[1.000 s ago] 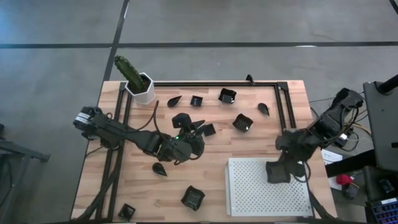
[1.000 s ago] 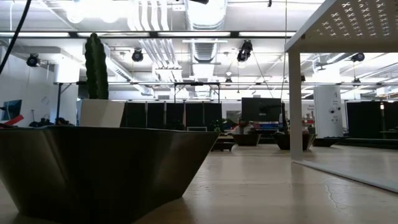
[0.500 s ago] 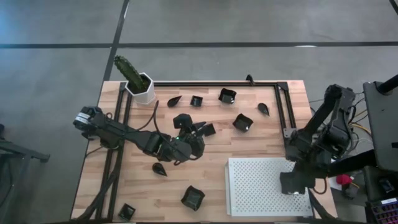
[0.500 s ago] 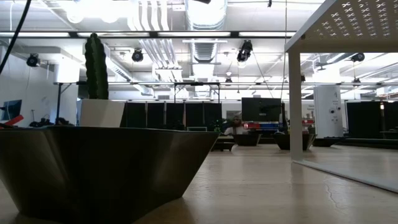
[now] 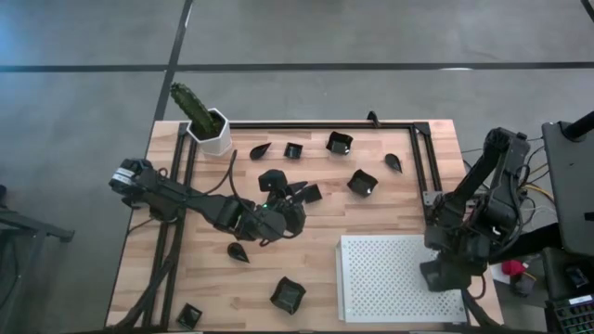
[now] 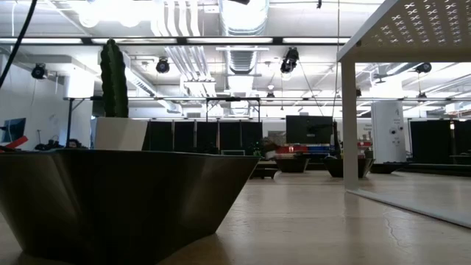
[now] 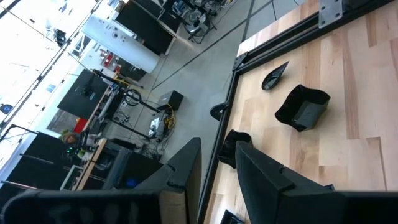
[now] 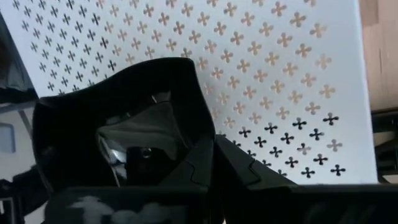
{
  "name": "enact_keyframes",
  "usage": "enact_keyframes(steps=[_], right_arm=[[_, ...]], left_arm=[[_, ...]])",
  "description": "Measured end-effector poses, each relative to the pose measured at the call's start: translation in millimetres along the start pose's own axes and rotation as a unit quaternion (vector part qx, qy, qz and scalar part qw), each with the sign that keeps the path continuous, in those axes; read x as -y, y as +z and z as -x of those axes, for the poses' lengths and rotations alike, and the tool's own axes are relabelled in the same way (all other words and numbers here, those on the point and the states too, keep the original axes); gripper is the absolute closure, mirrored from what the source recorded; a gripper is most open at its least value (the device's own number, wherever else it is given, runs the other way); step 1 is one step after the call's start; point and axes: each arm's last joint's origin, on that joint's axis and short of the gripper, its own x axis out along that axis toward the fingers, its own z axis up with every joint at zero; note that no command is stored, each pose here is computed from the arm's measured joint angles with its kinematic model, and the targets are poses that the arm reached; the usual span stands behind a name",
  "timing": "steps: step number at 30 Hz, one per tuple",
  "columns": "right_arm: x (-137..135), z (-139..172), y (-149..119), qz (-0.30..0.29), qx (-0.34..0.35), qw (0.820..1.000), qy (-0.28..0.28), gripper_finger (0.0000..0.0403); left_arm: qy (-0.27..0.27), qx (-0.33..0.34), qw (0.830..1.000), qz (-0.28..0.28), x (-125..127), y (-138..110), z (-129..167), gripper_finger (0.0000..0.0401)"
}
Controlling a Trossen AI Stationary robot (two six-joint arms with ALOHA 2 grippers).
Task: Pick & Place Mini shaped plates
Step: Put the distorted square plate on the shelf
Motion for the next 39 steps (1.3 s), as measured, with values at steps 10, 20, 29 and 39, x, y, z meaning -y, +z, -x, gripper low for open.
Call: enact_keyframes(steps=[10, 20, 29, 39], right_arm=[[-1, 0, 0, 0.0, 0.004, 1.0, 0.002, 0.0394], [-7, 16, 2, 0.014, 0.028, 0.999, 0.028, 0.0351], [-7, 16, 2, 0.023, 0.027, 0.999, 0.028, 0.0328], [-24, 15, 4, 0.052, 0.063, 0.992, 0.094, 0.0345]], left_arm=[[0.003, 0.006, 1.0, 0.012, -1, 2, 0, 0.03], [0.003, 0.006, 1.0, 0.012, -1, 2, 0, 0.03], [0.003, 0.006, 1.0, 0.012, -1, 2, 0, 0.03], [0.003, 0.006, 1.0, 0.012, -1, 2, 0, 0.03]])
